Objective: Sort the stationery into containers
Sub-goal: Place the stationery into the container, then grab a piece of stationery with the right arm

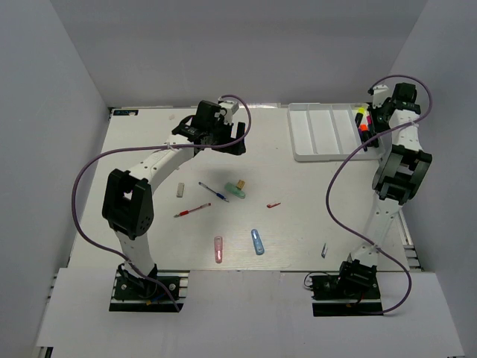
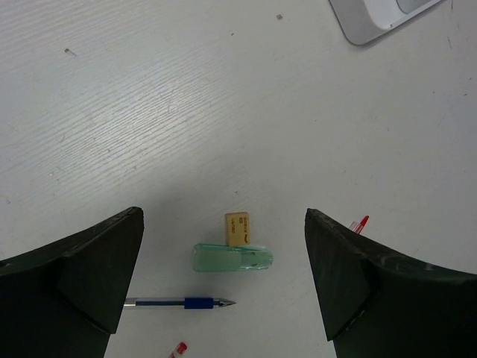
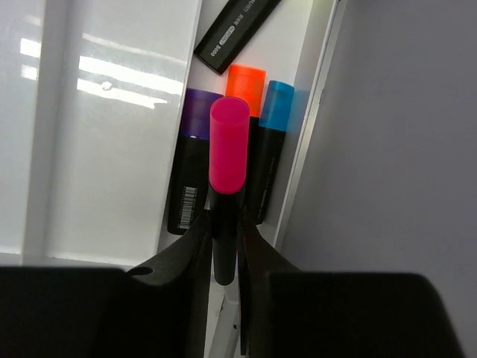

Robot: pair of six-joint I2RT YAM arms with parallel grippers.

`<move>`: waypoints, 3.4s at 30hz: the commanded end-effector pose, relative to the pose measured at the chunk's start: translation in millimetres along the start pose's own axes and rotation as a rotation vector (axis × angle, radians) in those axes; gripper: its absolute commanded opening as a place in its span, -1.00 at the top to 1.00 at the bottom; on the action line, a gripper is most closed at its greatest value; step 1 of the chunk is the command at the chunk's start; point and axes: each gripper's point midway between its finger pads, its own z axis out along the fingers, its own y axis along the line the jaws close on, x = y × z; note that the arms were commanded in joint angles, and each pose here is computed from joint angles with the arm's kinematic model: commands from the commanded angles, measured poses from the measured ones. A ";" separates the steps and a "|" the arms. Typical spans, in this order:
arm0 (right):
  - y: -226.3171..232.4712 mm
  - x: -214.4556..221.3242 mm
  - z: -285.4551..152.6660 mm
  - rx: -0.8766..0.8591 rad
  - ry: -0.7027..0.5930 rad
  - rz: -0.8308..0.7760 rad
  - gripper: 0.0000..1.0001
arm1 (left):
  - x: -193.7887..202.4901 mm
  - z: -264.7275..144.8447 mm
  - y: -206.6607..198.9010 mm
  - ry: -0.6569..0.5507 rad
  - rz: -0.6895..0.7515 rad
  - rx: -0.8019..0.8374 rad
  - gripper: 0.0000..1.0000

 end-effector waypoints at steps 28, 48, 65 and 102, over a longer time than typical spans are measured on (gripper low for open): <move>41.4 -51.9 -106.7 -0.098 -0.196 -0.041 0.06 | 43.3 -99.0 38.9 0.049 0.312 0.127 -0.78; 379.8 108.5 -201.3 -0.758 -0.152 -1.087 0.43 | 57.1 -127.4 -1.0 -0.027 0.189 0.291 -0.75; 459.1 100.6 -145.2 -0.965 -0.117 -1.331 0.42 | 43.6 -131.0 -12.7 -0.081 0.020 0.420 -0.76; 437.0 140.9 -105.9 -0.935 0.102 -1.418 0.23 | 47.6 -130.0 3.2 -0.108 -0.060 0.420 -0.81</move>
